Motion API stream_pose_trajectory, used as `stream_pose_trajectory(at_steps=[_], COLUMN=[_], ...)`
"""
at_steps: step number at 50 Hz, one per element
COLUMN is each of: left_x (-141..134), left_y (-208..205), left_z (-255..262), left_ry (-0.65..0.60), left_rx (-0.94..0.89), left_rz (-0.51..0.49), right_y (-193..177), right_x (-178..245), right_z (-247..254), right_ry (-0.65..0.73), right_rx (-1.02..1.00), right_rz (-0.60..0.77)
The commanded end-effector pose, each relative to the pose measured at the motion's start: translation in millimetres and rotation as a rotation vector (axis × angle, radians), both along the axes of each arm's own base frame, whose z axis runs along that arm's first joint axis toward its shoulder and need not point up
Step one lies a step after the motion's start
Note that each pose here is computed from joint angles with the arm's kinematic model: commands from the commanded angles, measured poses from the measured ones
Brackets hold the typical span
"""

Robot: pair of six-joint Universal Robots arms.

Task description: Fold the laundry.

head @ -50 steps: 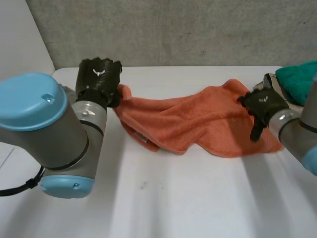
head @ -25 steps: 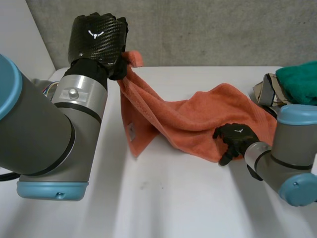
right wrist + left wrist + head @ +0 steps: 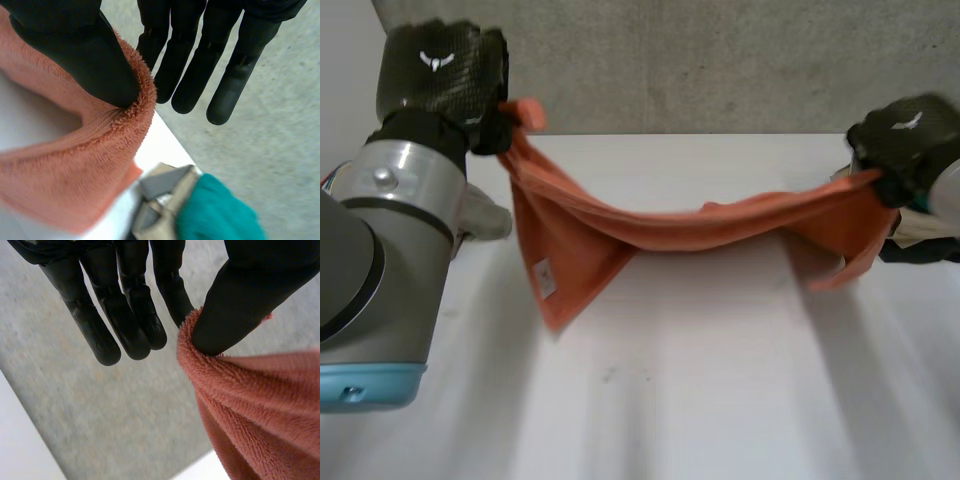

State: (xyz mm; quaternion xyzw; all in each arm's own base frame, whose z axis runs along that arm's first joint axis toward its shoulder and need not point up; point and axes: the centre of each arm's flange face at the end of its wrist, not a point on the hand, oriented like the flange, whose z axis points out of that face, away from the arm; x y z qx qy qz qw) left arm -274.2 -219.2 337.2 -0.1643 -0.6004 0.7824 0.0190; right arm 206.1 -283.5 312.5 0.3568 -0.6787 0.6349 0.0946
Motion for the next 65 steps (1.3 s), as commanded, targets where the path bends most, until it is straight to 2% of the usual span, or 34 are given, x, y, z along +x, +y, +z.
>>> stream_pose_trajectory(at_steps=[1,7,11,14,18,22,23,27,31,37,48,51,53,58,65], left_x=[6.3,-2.5,-13.2,-21.8,-29.8,-40.9,-43.7,-43.8,-31.6,-25.1,-17.2,-16.1,-14.7,-11.6,-8.6], left_y=[7.7,-3.0,-26.7,-44.1,-83.0,-112.1,-118.7,-123.5,-127.6,-125.1,-92.9,-86.6,-82.9,-80.3,-74.5], left_z=[-42.6,-104.5,-116.2,-114.6,-85.2,-26.0,1.1,57.8,82.3,52.5,-71.2,-94.0,-103.6,-112.7,-115.9], left_ry=[-0.105,-0.215,-0.217,-0.199,-0.123,-0.008,0.04,0.149,0.179,0.096,-0.057,-0.073,-0.078,-0.085,-0.094], left_rx=[0.16,0.315,0.319,0.294,0.18,-0.029,-0.134,-0.375,-0.502,-0.39,-0.035,0.03,0.059,0.088,0.103], left_rz=[-0.002,-0.009,0.003,0.009,0.042,0.053,0.055,0.075,0.127,0.14,0.084,0.071,0.067,0.07,0.069], right_y=[10.8,-5.5,-20.6,-40.3,-75.4,-107.8,-115.8,-120.1,-112.8,-103.0,-71.3,-68.3,-66.5,-63.3,-70.4], right_x=[-7.3,5.1,10.3,13.9,20.4,36.5,42.3,47.5,52.3,62.7,47.6,46.9,45.9,44.1,12.1], right_z=[14.9,-38.5,-69.8,-78.5,-69.0,-22.6,2.0,58.5,73.3,37.9,-78.4,-105.7,-127.7,-146.7,-157.8], right_ry=[0.122,0.224,0.274,0.276,0.238,0.131,0.086,-0.018,-0.038,-0.014,0.025,0.008,-0.015,-0.088,-0.309], right_rx=[0.072,0.223,0.279,0.236,0.053,-0.3,-0.468,-0.835,-0.938,-0.759,-0.109,0.0,0.086,0.177,0.306], right_rz=[0.02,0.06,0.065,0.046,0.0,-0.025,-0.034,-0.042,0.008,0.104,0.138,0.135,0.121,0.093,-0.065])
